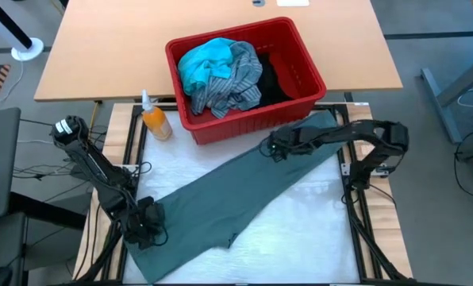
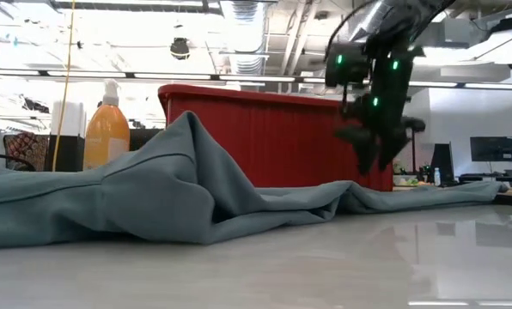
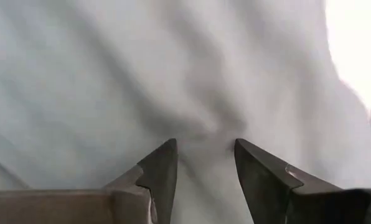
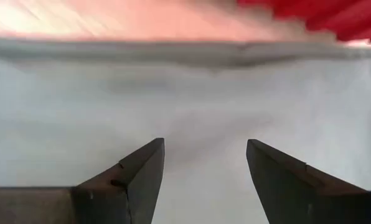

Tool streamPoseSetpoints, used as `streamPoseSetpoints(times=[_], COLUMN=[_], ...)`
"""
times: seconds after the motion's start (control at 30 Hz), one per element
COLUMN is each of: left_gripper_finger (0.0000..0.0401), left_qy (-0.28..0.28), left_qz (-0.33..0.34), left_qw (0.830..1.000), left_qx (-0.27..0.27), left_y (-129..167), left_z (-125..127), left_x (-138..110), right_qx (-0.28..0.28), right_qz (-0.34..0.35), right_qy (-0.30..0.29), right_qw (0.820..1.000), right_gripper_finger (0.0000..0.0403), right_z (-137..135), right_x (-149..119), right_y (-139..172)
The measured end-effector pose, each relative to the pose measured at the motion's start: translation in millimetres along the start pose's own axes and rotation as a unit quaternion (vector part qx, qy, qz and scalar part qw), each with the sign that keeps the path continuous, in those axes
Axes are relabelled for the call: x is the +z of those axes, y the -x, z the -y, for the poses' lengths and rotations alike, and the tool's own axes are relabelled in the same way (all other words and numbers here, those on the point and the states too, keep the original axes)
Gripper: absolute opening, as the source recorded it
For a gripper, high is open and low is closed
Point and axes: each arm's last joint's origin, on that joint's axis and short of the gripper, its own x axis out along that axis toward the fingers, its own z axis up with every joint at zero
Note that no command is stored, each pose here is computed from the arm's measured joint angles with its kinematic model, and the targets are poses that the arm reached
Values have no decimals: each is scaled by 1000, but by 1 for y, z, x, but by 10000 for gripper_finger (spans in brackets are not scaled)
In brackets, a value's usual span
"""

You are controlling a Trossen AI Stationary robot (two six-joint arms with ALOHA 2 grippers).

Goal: Fold Laundry from Bin
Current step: Fold the dark blue pants

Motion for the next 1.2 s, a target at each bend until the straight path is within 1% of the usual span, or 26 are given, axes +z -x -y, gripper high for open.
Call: streamPoseSetpoints(times=[0.07, 0.13, 0.23, 0.33, 0.4, 0.47, 0.53, 0.6, 0.7, 0.77, 0.87, 0.93, 1.0, 1.2], left_gripper_finger=[148, 148, 148, 148, 148, 148, 148, 148, 148, 150, 159, 170, 182, 212], left_qy=[-22, -46, -45, -15, -6, -12, -30, -45, -35, -38, -62, -73, -69, -43], left_qz=[40, 84, 166, 220, 229, 229, 230, 235, 249, 254, 260, 263, 262, 229], left_qw=[999, 995, 985, 975, 973, 972, 972, 971, 968, 966, 963, 961, 962, 973], left_qx=[-11, -18, -13, 13, 33, 41, 32, 8, -12, -21, -42, -38, -28, -12], left_y=[9, 20, 38, 48, 49, 47, 44, 40, 34, 30, 25, 21, 17, 1], left_z=[4, 7, 6, -8, -20, -31, -41, -53, -73, -86, -99, -105, -112, -126], left_x=[9, 20, 39, 60, 75, 91, 109, 129, 153, 165, 177, 182, 185, 187], right_qx=[32, 84, 162, 230, 279, 301, 299, 289, 261, 240, 224, 215, 202, 132], right_qz=[0, 8, 14, 33, 54, 90, 118, 145, 178, 198, 218, 225, 232, 264], right_qy=[-9, -2, 36, 84, 129, 174, 230, 280, 380, 421, 446, 462, 481, 521], right_qw=[999, 996, 986, 969, 950, 933, 919, 904, 869, 852, 839, 830, 821, 801], right_gripper_finger=[258, 258, 258, 258, 258, 258, 258, 258, 258, 258, 258, 258, 258, 258], right_z=[3, 0, -12, -32, -47, -63, -75, -83, -93, -101, -113, -121, -130, -145], right_x=[-2, -7, -25, -51, -72, -95, -120, -139, -162, -173, -179, -181, -182, -180], right_y=[17, 36, 64, 89, 105, 115, 120, 122, 119, 113, 103, 94, 82, 54])
